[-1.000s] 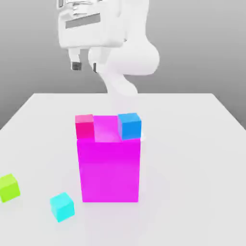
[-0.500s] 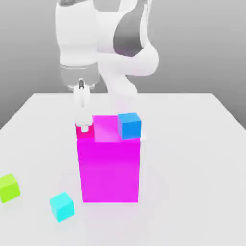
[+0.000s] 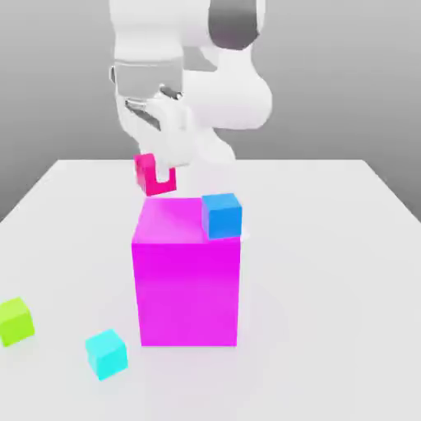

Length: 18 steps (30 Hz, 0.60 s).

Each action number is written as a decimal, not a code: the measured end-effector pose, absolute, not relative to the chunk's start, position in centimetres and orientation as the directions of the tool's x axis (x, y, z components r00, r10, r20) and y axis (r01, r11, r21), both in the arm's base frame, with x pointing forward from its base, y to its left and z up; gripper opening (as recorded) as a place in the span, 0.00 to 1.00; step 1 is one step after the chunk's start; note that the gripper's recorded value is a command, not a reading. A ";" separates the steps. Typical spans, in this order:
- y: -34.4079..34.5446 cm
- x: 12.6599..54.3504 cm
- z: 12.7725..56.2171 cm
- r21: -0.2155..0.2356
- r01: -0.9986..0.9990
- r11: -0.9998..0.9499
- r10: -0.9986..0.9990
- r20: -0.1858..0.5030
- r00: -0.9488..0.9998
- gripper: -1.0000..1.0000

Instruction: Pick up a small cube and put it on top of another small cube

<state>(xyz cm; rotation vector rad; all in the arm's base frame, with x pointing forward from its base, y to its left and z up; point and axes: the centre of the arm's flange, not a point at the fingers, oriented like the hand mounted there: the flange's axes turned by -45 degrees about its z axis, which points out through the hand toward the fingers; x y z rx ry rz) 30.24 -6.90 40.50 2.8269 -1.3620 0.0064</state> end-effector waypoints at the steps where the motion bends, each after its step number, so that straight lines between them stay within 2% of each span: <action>1: -6.6 30.1 40.5 0.002 -0.744 -0.668 -0.744 0.005 0.668 0.00; 10: -3.7 28.5 40.6 0.003 -0.300 -0.954 -0.300 0.003 0.954 0.00; 18: -1.3 27.0 40.4 -0.003 0.175 -0.984 0.175 0.001 0.985 0.00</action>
